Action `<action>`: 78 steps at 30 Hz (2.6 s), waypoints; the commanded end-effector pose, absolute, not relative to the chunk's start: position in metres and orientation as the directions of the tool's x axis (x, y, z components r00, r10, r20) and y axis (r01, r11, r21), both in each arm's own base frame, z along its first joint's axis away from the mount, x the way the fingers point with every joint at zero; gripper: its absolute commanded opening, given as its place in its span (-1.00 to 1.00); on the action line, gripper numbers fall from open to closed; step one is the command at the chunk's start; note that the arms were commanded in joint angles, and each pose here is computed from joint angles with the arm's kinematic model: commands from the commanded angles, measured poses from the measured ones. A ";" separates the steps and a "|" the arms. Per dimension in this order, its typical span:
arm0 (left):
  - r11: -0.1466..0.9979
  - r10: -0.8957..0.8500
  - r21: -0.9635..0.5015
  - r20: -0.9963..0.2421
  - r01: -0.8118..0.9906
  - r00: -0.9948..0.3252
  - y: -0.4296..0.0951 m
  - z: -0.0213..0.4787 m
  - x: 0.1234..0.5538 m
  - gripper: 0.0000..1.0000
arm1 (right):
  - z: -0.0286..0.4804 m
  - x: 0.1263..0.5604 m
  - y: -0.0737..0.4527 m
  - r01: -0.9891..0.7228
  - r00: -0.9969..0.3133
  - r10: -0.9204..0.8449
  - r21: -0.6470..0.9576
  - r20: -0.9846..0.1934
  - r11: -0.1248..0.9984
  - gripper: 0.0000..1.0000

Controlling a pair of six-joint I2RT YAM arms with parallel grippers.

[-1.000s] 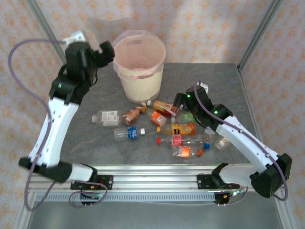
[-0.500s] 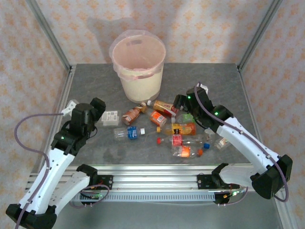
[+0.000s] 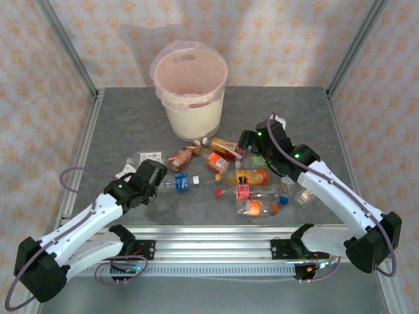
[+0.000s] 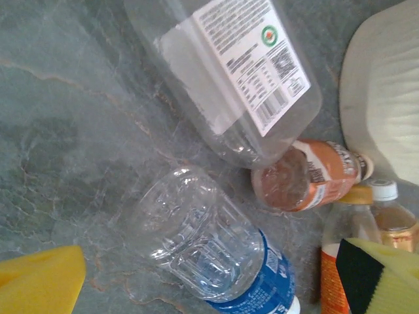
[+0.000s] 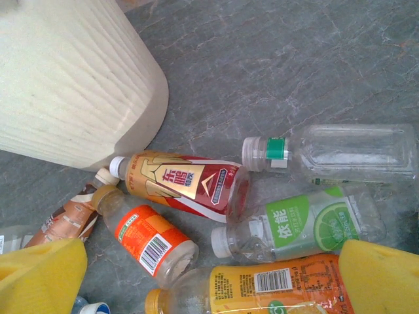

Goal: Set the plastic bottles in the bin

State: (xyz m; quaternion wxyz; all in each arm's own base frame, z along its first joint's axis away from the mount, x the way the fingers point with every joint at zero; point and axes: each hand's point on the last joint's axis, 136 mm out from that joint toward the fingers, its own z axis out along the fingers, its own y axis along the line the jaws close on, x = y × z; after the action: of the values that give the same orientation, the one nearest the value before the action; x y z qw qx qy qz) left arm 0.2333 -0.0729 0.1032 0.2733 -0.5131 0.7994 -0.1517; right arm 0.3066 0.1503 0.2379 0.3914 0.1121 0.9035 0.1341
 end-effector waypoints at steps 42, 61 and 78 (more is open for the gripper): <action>0.396 -0.917 -0.362 -0.113 -0.844 -0.382 -0.115 0.029 0.241 1.00 | 0.214 0.303 0.152 0.139 -0.718 0.312 0.310 -0.622 0.940 1.00; 0.976 -0.201 -0.149 -0.342 -0.158 -0.918 -0.132 0.111 0.261 1.00 | 0.219 0.299 0.143 0.162 -0.706 0.316 0.290 -0.633 0.943 1.00; 0.994 0.097 -0.017 -0.277 0.106 -0.956 -0.175 0.070 0.239 1.00 | 0.217 0.303 0.146 0.168 -0.709 0.325 0.297 -0.626 0.940 1.00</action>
State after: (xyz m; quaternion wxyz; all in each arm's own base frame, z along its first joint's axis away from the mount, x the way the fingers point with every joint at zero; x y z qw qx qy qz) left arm 0.2352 -0.1750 0.0739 0.1366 0.0403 0.9894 -0.0292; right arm 0.3031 0.1494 0.2119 0.3524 0.1255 0.9203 0.1145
